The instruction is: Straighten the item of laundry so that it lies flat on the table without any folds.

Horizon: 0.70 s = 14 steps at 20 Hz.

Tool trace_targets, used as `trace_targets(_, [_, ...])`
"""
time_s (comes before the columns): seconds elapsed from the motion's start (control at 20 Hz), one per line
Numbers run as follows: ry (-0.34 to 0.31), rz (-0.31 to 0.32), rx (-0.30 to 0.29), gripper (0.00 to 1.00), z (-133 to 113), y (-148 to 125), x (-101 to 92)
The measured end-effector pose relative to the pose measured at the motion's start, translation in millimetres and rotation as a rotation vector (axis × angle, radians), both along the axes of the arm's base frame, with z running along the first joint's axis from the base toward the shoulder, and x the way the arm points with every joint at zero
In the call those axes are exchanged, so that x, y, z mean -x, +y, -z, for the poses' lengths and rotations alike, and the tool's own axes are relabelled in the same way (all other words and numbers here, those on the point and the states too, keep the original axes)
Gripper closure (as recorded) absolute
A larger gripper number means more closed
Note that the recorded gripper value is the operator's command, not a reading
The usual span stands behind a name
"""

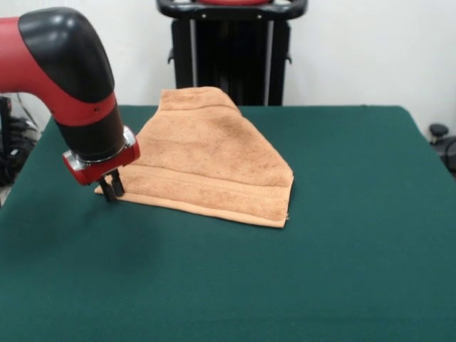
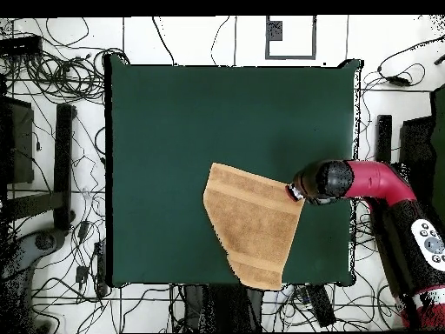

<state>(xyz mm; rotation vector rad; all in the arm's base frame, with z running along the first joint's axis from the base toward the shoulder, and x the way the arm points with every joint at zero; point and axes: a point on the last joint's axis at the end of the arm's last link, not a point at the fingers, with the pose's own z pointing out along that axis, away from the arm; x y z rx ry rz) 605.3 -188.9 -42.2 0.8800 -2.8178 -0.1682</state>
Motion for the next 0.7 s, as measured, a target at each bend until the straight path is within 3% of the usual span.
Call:
trace_targets(0.35, [0.045,0.000,-0.012,1.00,1.4,-1.8,-6.6])
trace_targets(0.7, [0.109,-0.090,-0.057,1.00,4.0,-5.1,-16.3])
